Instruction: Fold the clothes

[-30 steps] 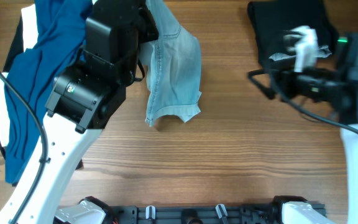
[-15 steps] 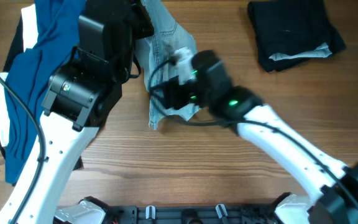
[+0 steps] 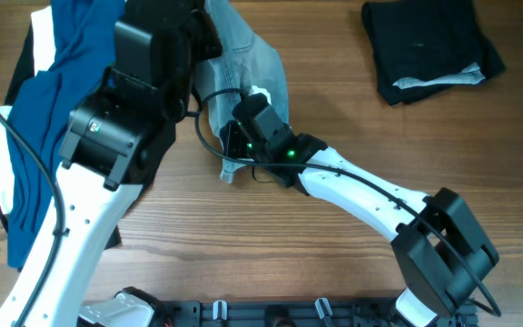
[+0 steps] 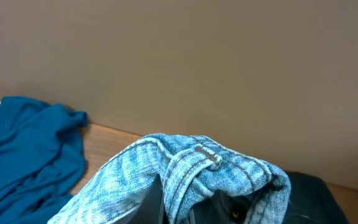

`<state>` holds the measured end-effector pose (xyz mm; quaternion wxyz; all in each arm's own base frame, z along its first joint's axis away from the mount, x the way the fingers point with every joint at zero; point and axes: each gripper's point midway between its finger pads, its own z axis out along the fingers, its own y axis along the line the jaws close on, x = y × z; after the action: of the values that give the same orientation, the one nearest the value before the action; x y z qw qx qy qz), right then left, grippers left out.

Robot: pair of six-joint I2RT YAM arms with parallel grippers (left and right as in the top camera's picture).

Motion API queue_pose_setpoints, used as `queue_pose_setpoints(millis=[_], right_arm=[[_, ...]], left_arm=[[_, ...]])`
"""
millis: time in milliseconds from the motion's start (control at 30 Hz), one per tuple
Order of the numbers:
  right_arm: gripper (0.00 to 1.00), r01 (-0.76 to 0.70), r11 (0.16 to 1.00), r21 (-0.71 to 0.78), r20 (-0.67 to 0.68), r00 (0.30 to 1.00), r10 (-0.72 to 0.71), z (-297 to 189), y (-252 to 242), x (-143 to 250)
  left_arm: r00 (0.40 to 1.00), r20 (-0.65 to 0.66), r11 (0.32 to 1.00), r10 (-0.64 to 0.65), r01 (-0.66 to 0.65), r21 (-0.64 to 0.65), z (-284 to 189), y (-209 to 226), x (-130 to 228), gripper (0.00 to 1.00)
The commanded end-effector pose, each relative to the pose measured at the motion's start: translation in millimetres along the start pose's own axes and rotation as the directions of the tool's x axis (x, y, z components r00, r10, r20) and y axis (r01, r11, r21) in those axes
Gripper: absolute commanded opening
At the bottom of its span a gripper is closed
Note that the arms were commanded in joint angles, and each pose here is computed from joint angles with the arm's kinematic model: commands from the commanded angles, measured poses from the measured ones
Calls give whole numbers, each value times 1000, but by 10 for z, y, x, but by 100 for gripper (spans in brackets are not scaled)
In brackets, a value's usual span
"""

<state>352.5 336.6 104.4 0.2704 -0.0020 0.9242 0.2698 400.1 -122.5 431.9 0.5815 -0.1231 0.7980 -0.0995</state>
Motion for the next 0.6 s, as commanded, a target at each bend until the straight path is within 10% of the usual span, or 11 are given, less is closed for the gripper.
queue_pose_setpoints(millis=[0, 367, 567], right_arm=[[9, -43, 997, 59, 10, 999, 43, -95, -212, -98], [4, 176, 984, 12, 225, 959, -174, -2058, -737, -1071], [4, 120, 973, 195, 415, 889, -193, -3638, -1103, -1042]], left_arm=[[994, 98, 999, -41, 39, 15, -341, 126, -385, 4], [993, 115, 1000, -7, 5, 20, -873, 323, -487, 4], [996, 86, 952, -20, -7, 305, -1643, 80, -456, 4]])
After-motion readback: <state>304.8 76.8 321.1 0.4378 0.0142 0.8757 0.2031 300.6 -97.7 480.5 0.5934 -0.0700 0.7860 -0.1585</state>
